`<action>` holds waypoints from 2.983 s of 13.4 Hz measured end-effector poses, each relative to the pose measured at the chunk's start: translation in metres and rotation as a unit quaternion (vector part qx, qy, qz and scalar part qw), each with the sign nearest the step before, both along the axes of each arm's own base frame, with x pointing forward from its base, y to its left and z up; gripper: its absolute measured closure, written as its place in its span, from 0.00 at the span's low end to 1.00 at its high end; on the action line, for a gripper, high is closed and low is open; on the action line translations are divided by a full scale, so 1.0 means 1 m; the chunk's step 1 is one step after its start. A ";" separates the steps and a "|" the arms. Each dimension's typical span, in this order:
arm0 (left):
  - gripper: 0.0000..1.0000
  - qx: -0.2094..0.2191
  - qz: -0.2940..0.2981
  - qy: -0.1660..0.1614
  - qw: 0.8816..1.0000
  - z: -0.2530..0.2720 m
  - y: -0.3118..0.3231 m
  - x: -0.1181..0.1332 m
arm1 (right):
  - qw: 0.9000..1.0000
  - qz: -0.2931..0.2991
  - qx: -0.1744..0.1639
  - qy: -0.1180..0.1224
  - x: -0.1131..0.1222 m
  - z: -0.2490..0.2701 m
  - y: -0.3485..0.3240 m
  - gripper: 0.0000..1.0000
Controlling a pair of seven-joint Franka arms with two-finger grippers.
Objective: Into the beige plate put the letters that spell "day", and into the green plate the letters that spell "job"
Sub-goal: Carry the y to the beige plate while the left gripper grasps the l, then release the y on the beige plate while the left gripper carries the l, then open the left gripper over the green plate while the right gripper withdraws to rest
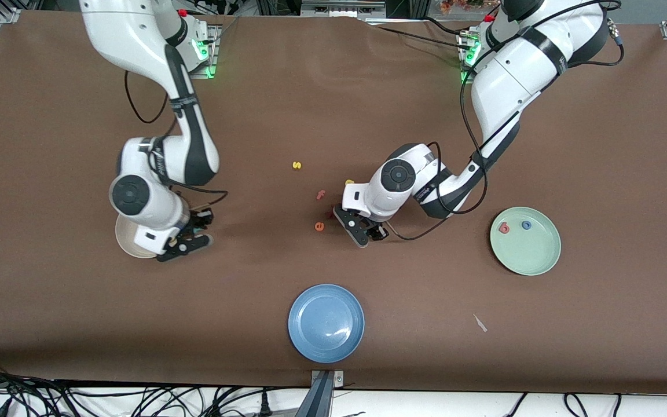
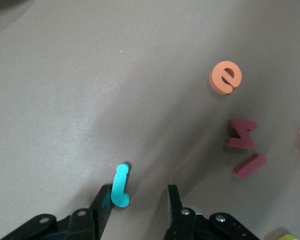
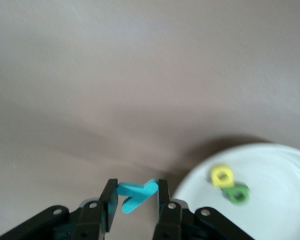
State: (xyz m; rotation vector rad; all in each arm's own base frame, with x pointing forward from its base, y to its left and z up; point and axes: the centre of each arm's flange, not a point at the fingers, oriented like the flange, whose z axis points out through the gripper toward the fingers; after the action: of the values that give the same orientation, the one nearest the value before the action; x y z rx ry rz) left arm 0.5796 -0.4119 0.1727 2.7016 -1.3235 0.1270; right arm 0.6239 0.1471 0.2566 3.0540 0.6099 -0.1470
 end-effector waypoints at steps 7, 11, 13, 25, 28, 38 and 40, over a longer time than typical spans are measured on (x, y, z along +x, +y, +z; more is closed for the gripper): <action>0.81 0.003 -0.005 -0.015 1.000 0.001 -0.007 0.001 | 1.000 0.006 -0.002 0.007 -0.018 -0.002 -0.091 0.59; 0.84 0.004 -0.004 -0.018 1.000 0.001 -0.005 0.003 | 1.000 0.011 0.000 -0.005 -0.010 0.007 -0.086 0.17; 0.84 0.008 0.009 -0.025 1.000 0.006 0.007 0.017 | 1.000 0.009 0.002 -0.009 -0.007 0.012 -0.076 0.00; 0.84 0.132 0.064 0.026 0.989 0.100 0.274 0.103 | 0.992 -0.109 -0.020 0.067 -0.011 0.077 0.036 0.00; 0.84 0.128 0.088 0.061 0.986 0.095 0.373 0.085 | 0.987 -0.127 -0.063 0.070 -0.018 0.105 0.062 0.00; 0.84 0.077 0.100 0.084 0.988 0.038 0.418 0.032 | 0.993 -0.107 -0.043 0.024 -0.026 0.254 -0.063 0.00; 0.84 0.072 0.099 0.090 0.988 0.029 0.416 0.030 | 0.992 -0.110 -0.046 0.044 -0.031 0.272 -0.082 0.00</action>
State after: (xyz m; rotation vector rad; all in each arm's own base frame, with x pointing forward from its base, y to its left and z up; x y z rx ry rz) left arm 0.6098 0.0037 0.2012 2.8788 -1.0516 -0.1968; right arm 0.5933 0.0651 0.5289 3.0290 0.2586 -0.3060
